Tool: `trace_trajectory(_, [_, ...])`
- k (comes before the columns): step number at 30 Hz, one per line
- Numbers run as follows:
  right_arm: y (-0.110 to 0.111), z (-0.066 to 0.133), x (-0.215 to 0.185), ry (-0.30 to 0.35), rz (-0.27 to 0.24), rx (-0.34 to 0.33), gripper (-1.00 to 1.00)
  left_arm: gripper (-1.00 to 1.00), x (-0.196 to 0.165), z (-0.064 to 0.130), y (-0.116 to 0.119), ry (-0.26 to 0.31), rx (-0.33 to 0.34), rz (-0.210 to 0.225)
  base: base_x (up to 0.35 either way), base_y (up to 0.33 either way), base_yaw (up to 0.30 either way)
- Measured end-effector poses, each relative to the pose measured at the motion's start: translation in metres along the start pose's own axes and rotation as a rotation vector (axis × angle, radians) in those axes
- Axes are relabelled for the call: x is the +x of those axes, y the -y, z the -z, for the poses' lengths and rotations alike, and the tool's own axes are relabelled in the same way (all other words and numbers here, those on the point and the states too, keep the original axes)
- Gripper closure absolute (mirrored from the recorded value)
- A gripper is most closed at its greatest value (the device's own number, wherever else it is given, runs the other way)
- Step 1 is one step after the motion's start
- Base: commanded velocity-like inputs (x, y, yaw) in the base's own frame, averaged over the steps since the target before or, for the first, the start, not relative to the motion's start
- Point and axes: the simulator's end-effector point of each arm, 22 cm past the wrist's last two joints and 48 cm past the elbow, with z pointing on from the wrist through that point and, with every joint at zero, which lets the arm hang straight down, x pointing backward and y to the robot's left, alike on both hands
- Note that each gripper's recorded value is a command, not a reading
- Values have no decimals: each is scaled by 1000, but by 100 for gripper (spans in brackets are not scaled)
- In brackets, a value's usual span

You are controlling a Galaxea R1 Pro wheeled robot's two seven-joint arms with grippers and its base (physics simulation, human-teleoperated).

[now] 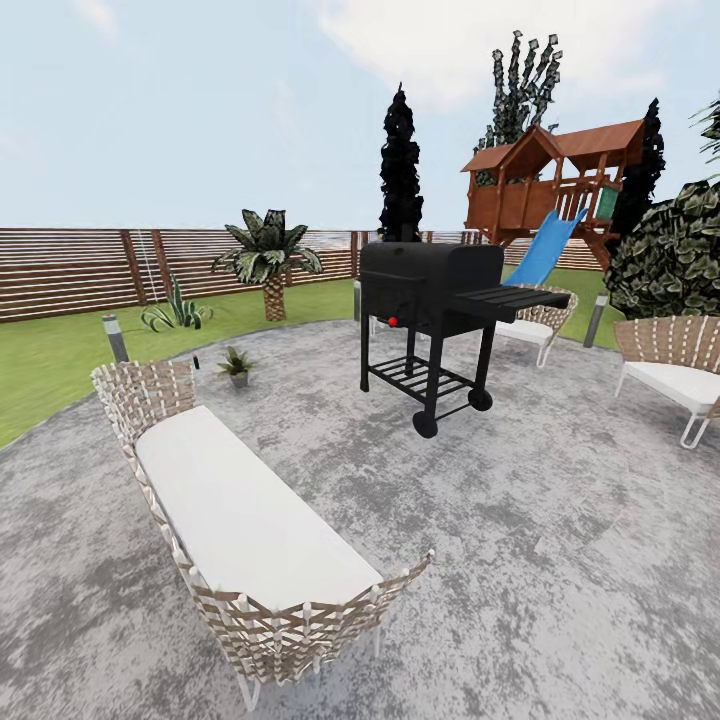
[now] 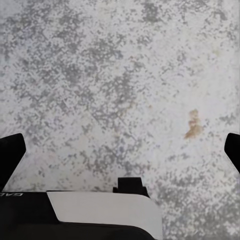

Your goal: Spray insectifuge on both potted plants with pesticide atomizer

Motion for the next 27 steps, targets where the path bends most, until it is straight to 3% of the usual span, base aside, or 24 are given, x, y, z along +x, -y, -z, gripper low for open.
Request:
trace_trajectory(7, [4, 0, -2, 4, -3, 9, -100, -100, -4, 0, 1, 18, 1, 0, 0, 0, -69])
trace_trajectory(27, [1, 0, 1, -1, -5, 6, -100, -100, -3, 0, 0, 17, 1, -1, 0, 0, -264])
